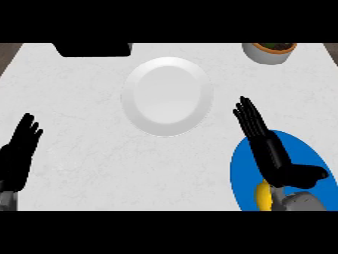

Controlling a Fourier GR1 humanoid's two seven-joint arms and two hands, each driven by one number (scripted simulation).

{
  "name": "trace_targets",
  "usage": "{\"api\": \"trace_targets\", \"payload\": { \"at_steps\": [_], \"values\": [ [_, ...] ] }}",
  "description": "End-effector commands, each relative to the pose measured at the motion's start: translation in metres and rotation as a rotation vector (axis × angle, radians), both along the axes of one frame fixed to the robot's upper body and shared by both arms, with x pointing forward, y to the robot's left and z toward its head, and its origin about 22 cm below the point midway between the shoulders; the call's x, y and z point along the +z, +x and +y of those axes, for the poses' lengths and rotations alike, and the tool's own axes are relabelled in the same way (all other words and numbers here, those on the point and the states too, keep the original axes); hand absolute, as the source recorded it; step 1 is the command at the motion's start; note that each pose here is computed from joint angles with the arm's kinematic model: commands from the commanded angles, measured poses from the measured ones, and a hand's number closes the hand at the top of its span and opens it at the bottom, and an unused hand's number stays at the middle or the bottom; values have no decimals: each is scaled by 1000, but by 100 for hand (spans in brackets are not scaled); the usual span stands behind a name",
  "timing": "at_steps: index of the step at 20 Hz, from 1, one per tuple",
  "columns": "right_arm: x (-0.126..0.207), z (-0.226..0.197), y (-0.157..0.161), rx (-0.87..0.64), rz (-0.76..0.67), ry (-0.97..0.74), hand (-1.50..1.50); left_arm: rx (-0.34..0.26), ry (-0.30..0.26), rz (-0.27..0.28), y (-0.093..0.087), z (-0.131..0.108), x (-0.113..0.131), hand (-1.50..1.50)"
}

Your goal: Pick the lemon from the plate and place it in the plate

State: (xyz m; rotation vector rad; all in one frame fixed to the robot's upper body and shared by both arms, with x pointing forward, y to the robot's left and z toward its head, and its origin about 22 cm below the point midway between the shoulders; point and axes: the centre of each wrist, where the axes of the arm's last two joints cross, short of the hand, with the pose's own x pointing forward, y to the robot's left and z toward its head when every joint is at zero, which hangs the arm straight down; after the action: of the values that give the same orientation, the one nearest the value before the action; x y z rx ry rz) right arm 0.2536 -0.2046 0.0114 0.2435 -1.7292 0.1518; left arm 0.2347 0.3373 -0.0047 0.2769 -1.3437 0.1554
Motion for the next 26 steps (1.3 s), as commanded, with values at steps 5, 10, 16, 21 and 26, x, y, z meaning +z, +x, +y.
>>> {"api": "trace_targets", "payload": {
  "at_steps": [5,10,16,21,26],
  "values": [
    [47,-14,-15,-230,-27,392,-150,-106,376,-122,-8,28,26,0],
    [38,-59,-48,-748,-186,44,-150,-149,399,-71,-25,29,8,0],
    [58,-23,-129,-902,-298,170,-150,-167,405,-95,-25,5,2,0],
    [83,-17,-176,-711,-180,23,-150,-187,419,-120,-16,16,11,0],
    [92,-46,-200,-623,3,-275,-150,-189,419,-127,-19,5,14,0]
  ]
}}
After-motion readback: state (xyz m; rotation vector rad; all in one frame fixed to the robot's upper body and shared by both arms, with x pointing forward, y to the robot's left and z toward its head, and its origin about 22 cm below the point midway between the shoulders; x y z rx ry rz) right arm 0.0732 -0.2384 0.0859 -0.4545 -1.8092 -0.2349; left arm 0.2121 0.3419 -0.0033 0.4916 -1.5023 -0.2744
